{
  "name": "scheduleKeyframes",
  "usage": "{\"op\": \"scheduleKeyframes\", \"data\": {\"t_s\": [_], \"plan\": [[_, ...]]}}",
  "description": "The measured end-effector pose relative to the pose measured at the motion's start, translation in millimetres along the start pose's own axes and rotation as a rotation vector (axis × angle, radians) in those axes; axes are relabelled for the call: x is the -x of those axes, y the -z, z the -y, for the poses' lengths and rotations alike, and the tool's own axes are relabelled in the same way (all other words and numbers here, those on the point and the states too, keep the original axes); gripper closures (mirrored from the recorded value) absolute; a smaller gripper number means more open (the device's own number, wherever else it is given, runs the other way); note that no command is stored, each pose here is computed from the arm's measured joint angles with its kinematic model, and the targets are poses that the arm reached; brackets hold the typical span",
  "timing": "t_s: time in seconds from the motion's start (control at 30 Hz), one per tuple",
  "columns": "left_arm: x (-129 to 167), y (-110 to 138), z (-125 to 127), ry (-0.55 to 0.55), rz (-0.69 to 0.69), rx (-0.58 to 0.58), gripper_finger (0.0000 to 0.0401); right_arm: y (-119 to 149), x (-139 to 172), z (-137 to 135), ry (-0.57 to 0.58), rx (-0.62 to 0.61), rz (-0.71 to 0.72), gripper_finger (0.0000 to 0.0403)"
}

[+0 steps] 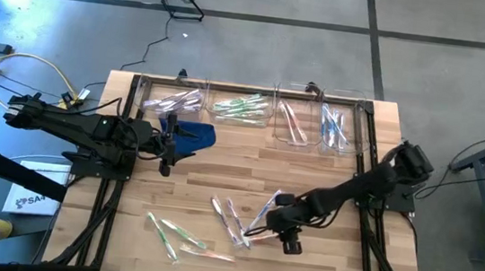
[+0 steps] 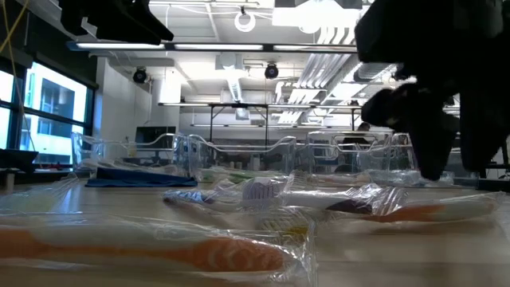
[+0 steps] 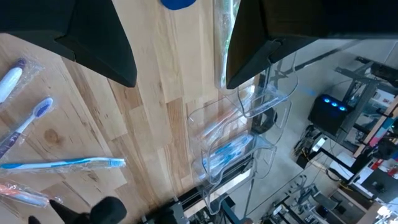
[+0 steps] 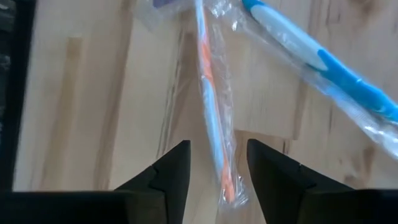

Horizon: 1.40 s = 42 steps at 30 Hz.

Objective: Pick & Place Toothbrushes
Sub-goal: Put the orange toothbrush into the middle right transparent bin

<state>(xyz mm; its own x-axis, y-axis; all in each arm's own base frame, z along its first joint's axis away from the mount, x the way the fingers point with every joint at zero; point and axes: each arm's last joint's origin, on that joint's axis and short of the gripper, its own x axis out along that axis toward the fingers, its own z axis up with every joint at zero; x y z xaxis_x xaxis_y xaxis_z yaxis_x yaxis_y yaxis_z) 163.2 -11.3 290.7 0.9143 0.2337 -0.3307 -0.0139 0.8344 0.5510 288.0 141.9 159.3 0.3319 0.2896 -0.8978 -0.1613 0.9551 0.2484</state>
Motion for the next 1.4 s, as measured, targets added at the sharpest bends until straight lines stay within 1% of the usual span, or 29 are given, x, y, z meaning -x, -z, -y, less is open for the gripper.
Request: {"op": "scheduleKeyframes", "data": {"t_s": [0.2, 0.27, 0.43, 0.5, 0.63, 0.77, 0.9, 1.23, 1.3, 1.4], "plan": [[0.0, 0.0, 0.0, 0.000, 0.000, 0.000, 0.0160, 1.9, -15.7, 1.4, -0.002, -0.073, -0.032, 0.0254], [0.0, 0.0, 0.0, 0.000, 0.000, 0.000, 0.0160, 3.5, -20.9, 1.8, 0.020, -0.088, -0.042, 0.0254], [0.0, 0.1, 0.0, 0.000, -0.001, 0.000, 0.0160, 7.6, -34.0, 0.1, 0.083, -0.077, -0.057, 0.0254], [0.0, 0.1, 0.0, 0.000, -0.001, 0.000, 0.0160, 8.8, -36.1, -1.0, 0.103, -0.077, -0.056, 0.0254], [0.0, 0.1, 0.1, 0.001, -0.001, 0.002, 0.0160, 10.2, -37.9, -0.1, 0.150, -0.126, -0.047, 0.0254], [0.0, 0.1, 0.1, 0.001, -0.001, 0.003, 0.0160, 10.5, -38.4, 0.5, 0.160, -0.147, -0.043, 0.0257], [0.0, 0.1, 0.1, 0.001, -0.001, 0.003, 0.0160, 10.6, -38.8, 1.3, 0.175, -0.147, -0.039, 0.0280], [0.0, 0.2, 0.2, 0.005, 0.000, 0.002, 0.0160, 10.3, -39.2, 2.8, 0.192, -0.149, -0.031, 0.0378], [0.0, 0.2, 0.2, 0.005, -0.001, 0.002, 0.0160, 10.5, -39.1, 2.8, 0.192, -0.149, -0.034, 0.0388], [0.0, 0.2, 0.2, 0.005, -0.001, 0.002, 0.0160, 11.8, -38.9, 3.2, 0.182, -0.148, -0.054, 0.0385]]}}
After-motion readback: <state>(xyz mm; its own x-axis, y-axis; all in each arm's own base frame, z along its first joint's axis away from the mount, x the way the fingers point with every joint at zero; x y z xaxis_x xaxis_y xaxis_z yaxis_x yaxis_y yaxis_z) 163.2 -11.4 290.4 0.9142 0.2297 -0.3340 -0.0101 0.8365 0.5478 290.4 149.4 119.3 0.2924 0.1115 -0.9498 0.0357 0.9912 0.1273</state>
